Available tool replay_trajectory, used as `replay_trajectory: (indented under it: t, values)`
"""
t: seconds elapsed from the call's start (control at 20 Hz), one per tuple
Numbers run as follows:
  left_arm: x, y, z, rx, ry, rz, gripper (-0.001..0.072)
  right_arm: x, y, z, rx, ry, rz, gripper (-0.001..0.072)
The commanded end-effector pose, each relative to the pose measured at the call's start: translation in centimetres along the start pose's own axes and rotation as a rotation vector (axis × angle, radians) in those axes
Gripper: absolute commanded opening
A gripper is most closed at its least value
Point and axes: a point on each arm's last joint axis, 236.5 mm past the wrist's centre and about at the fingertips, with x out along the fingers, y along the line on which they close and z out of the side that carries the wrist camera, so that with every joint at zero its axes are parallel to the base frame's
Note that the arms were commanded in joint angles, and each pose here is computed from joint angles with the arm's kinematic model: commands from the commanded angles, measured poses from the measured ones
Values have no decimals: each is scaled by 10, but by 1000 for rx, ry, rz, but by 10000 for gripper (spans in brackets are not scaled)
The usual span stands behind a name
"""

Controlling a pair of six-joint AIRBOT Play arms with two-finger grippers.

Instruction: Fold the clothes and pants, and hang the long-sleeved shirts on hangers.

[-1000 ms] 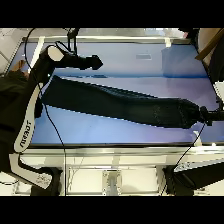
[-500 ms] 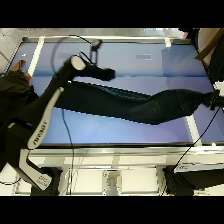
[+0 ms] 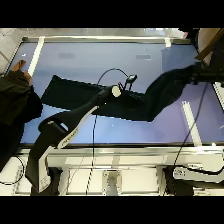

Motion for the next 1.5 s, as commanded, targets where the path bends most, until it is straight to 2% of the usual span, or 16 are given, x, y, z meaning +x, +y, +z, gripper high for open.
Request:
replay_trajectory:
  t: [0.0,0.15,0.35,0.5,0.65,0.8,0.85,0.9,0.95,1.1,1.25,1.4,1.45]
  values:
    - [5,5,0,-62,-6,-20,14,51,24,-9,-65,65,-77,42]
    - [-68,48,34,-59,-22,36,14,85,25,-15,-50,86,-133,42]
    - [-233,101,85,-87,-157,118,14,162,39,-27,-18,112,-103,41]
    - [-340,113,91,-55,-249,182,14,247,39,-58,34,159,-90,41]
    - [-405,114,84,-23,-300,235,14,324,44,-111,101,231,-49,41]
    - [-424,116,77,-7,-298,254,14,369,46,-142,104,224,-56,49]
    - [-423,117,75,-5,-291,253,14,376,52,-141,102,195,-50,173]
    - [-422,118,74,-6,-287,253,14,379,61,-134,97,161,-37,384]
    - [-420,117,74,1,-282,252,14,378,70,-125,72,145,-23,429]
    - [-418,116,74,10,-276,249,14,340,87,-67,-73,103,-18,428]
    - [-418,116,74,9,-276,249,14,247,81,-24,-207,184,-93,428]
    - [-419,116,77,9,-290,247,14,168,90,-28,-206,293,-113,428]
    - [-418,114,79,8,-301,236,14,147,77,-34,-227,330,-184,404]
